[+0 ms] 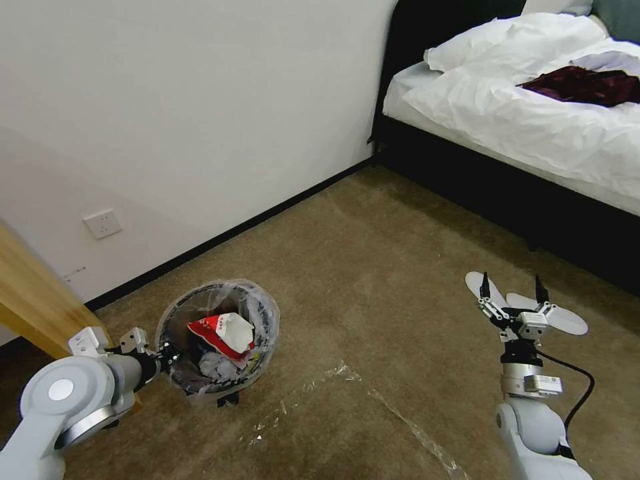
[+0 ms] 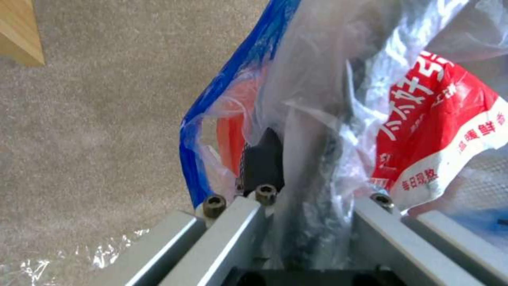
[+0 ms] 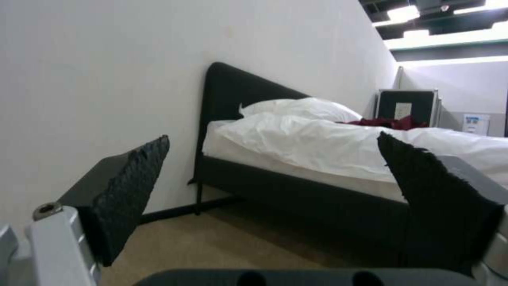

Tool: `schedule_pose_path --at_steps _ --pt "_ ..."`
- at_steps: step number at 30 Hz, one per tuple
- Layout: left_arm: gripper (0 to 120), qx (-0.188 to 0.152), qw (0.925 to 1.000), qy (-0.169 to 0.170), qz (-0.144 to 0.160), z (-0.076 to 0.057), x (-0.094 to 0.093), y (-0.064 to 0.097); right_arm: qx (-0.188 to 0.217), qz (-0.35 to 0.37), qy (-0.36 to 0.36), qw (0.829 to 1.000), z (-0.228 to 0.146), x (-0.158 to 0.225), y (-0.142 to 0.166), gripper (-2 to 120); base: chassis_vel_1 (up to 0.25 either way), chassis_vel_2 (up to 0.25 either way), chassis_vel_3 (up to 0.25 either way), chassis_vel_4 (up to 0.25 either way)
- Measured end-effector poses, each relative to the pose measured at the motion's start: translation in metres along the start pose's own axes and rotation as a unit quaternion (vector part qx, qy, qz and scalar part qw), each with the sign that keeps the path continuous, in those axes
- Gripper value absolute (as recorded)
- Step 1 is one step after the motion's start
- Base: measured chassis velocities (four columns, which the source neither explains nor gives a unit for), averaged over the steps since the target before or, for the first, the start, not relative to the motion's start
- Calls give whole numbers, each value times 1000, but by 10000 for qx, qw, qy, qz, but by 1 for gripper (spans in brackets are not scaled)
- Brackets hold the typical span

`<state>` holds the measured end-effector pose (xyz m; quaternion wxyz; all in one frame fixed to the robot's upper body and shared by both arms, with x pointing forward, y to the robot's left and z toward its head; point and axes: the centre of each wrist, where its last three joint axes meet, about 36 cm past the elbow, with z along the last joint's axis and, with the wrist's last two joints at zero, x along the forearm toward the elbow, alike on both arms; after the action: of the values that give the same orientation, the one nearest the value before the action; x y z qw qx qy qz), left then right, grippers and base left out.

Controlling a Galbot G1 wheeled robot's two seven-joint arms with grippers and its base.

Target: Pick up the trash bin and place the garbage on the floor into it.

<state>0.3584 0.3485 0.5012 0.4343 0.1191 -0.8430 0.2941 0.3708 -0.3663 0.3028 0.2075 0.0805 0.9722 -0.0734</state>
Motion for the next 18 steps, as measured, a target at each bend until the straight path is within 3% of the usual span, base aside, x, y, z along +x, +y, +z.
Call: schedule_pose_path --at_steps 18 --pt "0 -15 10000 -31 24 -2 4 -1 11 55 28 10000 -1 2 -5 100 0 0 0 0"
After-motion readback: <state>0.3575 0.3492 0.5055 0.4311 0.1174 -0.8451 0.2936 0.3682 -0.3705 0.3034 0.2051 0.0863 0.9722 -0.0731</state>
